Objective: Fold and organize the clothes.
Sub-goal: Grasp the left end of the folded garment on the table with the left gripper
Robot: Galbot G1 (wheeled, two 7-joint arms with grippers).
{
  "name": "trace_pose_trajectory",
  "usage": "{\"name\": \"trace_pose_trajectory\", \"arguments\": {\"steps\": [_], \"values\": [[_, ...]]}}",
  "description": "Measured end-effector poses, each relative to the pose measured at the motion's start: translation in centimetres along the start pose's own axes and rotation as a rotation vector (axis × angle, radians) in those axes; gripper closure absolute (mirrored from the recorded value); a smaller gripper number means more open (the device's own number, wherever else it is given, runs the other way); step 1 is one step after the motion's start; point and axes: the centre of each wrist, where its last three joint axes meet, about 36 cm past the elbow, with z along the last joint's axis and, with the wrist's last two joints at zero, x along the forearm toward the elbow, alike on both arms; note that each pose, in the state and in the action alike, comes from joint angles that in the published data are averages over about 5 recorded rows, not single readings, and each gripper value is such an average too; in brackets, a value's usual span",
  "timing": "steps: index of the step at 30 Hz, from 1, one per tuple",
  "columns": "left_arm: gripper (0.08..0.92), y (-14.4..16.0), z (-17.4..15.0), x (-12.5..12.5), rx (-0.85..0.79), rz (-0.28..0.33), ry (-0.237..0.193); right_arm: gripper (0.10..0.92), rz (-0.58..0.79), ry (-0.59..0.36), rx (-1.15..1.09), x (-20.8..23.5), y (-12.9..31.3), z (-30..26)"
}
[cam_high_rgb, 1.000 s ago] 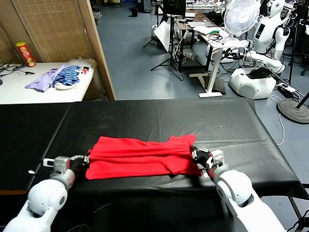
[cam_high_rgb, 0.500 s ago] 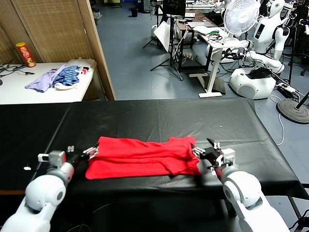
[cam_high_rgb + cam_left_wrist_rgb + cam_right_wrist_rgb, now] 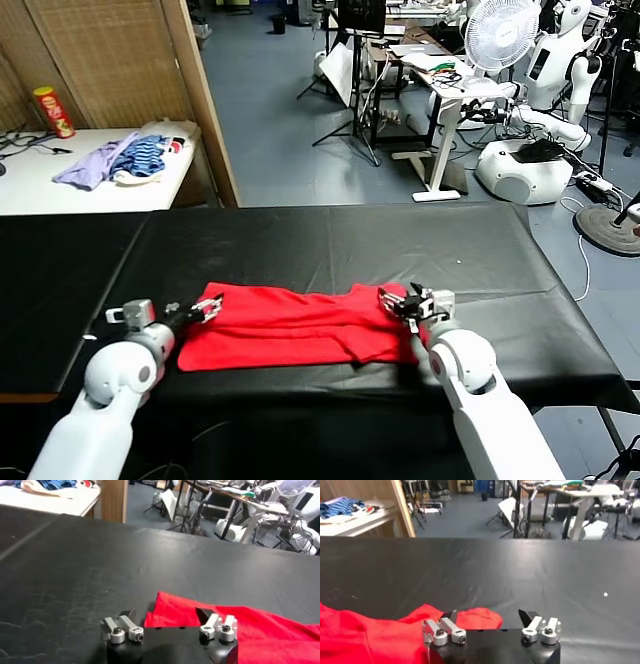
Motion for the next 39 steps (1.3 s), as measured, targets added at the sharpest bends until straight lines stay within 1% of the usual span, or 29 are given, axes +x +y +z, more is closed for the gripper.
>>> {"name": "trace_pose_trajectory", "arguments": {"steps": [2,3,5,7,9,11,13,16,17,18,19,20,21,23,24,25,27,28,30,32,34,35,39], "values": [[0.408,0.1,0.2,-0.5,0.006,-0.004,-0.004,0.507,0.005,-0.001,-0.001,-0.2,0.3,0.3],[0.454,0.1,0.3,-0.6,0.008,-0.006,-0.008,0.573,0.009,-0.004,-0.002,-0.4,0.4,0.5],[0.567,0.0,0.5,-0.9,0.010,-0.015,-0.020,0.673,0.020,-0.012,-0.005,-0.5,0.7,0.9],[0.685,-0.1,0.9,-1.0,-0.002,-0.031,-0.042,0.778,0.038,-0.027,-0.006,-0.7,1.2,1.5],[0.781,-0.4,1.4,-1.0,-0.026,-0.052,-0.071,0.855,0.063,-0.048,-0.002,-1.0,1.7,2.1],[0.847,-0.8,2.0,-1.2,-0.063,-0.079,-0.102,0.890,0.086,-0.073,0.004,-1.2,2.2,2.7],[0.866,-1.3,2.5,-1.5,-0.108,-0.116,-0.134,0.883,0.092,-0.096,0.005,-1.4,2.6,3.1],[0.868,-1.8,2.8,-2.1,-0.157,-0.163,-0.171,0.884,0.072,-0.113,-0.004,-1.6,2.8,3.4],[0.869,-2.0,2.9,-2.3,-0.167,-0.171,-0.178,0.874,0.060,-0.114,-0.009,-1.5,2.8,3.4],[0.868,-2.2,2.9,-2.4,-0.173,-0.175,-0.183,0.845,0.048,-0.113,-0.014,-1.5,2.8,3.4],[0.865,-2.3,2.8,-2.4,-0.177,-0.176,-0.186,0.816,0.037,-0.112,-0.018,-1.3,2.7,3.4],[0.861,-2.4,2.8,-2.5,-0.180,-0.175,-0.188,0.771,0.027,-0.111,-0.020,-1.2,2.6,3.4],[0.843,-2.5,2.7,-2.4,-0.182,-0.172,-0.190,0.709,0.018,-0.111,-0.021,-1.0,2.4,3.3],[0.772,-2.5,2.6,-2.3,-0.181,-0.165,-0.192,0.609,0.005,-0.116,-0.019,-0.5,2.1,3.1],[0.723,-2.5,2.5,-2.2,-0.179,-0.161,-0.191,0.542,0.001,-0.120,-0.018,-0.2,1.9,3.0],[0.658,-2.4,2.4,-2.0,-0.176,-0.158,-0.189,0.492,-0.002,-0.125,-0.016,0.1,1.7,2.9],[0.557,-2.1,2.2,-1.6,-0.168,-0.155,-0.184,0.379,-0.003,-0.136,-0.015,0.9,1.2,2.6],[0.490,-2.0,2.1,-1.4,-0.163,-0.154,-0.183,0.333,-0.003,-0.142,-0.015,1.3,0.9,2.4],[0.389,-1.6,1.9,-0.9,-0.152,-0.152,-0.180,0.262,-0.002,-0.152,-0.015,2.1,0.4,2.2],[0.287,-1.3,1.7,-0.3,-0.129,-0.147,-0.173,0.236,-0.002,-0.162,-0.014,2.9,0.1,2.0],[0.228,-1.0,1.6,0.4,-0.094,-0.137,-0.163,0.227,-0.005,-0.169,-0.012,3.5,0.0,2.0],[0.214,-0.9,1.7,0.8,-0.075,-0.132,-0.159,0.226,-0.008,-0.172,-0.012,3.8,0.0,1.9],[0.202,-0.8,2.5,2.0,-0.007,-0.116,-0.135,0.224,-0.018,-0.184,-0.011,4.4,0.2,1.7]]}}
